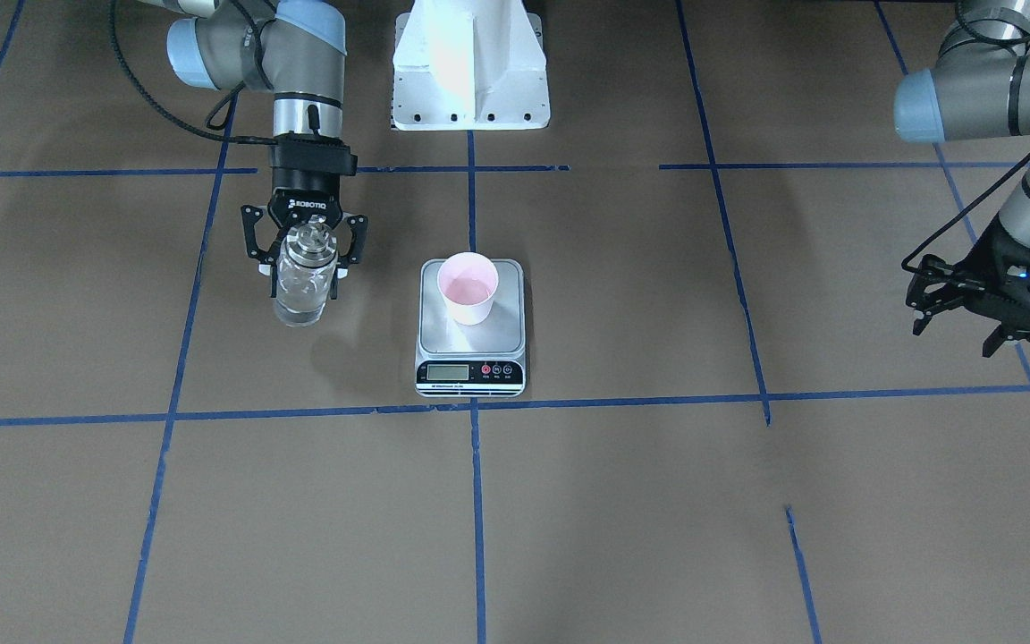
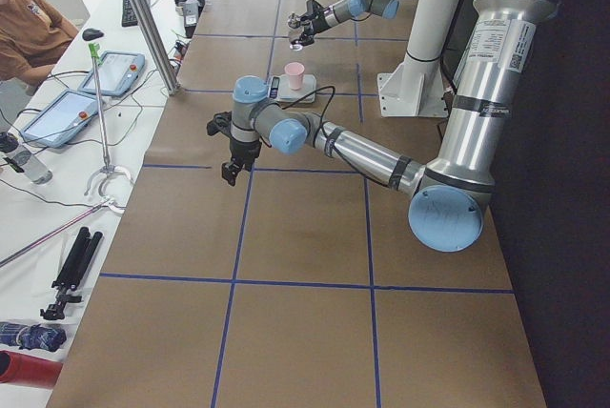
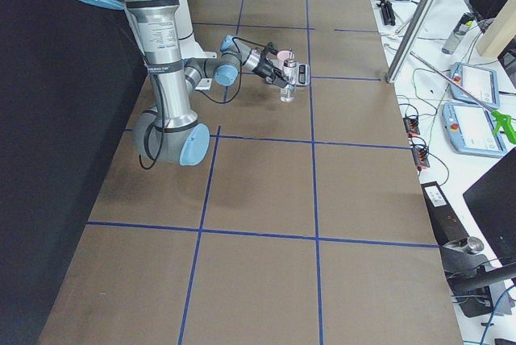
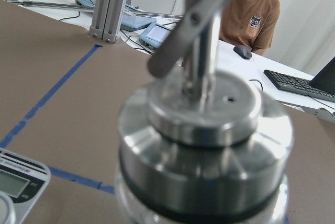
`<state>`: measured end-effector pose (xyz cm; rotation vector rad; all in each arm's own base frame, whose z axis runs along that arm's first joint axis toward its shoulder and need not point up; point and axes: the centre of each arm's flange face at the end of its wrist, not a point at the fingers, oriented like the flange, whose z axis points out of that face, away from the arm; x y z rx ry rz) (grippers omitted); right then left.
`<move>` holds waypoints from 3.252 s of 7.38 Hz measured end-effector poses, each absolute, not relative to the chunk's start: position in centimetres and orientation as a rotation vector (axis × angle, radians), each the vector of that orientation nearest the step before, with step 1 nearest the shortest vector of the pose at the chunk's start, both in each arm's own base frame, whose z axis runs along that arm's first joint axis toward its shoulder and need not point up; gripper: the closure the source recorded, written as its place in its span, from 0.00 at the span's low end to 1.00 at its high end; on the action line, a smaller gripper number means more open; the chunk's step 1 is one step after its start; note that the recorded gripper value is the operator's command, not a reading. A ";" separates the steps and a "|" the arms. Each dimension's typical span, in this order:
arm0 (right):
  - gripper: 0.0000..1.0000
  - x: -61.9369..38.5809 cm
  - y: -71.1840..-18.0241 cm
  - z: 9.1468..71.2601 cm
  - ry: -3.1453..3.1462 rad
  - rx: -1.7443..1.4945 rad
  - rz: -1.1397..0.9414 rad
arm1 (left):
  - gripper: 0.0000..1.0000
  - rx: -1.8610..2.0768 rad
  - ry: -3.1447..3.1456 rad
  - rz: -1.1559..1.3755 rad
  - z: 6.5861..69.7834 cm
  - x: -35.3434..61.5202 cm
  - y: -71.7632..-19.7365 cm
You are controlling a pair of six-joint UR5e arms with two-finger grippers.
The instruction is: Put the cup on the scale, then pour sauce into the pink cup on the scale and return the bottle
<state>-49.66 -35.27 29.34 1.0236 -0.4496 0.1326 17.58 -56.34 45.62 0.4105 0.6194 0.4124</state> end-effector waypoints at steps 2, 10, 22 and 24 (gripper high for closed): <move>1.00 -51.0 -34.3 27.9 -0.466 1.022 0.110 | 0.22 0.408 0.619 0.413 45.7 17.6 -56.4; 1.00 -53.9 -34.4 25.5 -0.192 0.940 -0.102 | 0.22 0.409 0.620 0.411 45.6 17.6 -56.3; 1.00 -55.8 -37.0 24.5 0.263 0.868 -0.621 | 0.21 0.420 0.626 0.401 44.8 17.3 -56.1; 1.00 -55.7 -37.1 24.4 0.335 0.856 -0.710 | 0.21 0.422 0.627 0.401 44.7 17.3 -56.1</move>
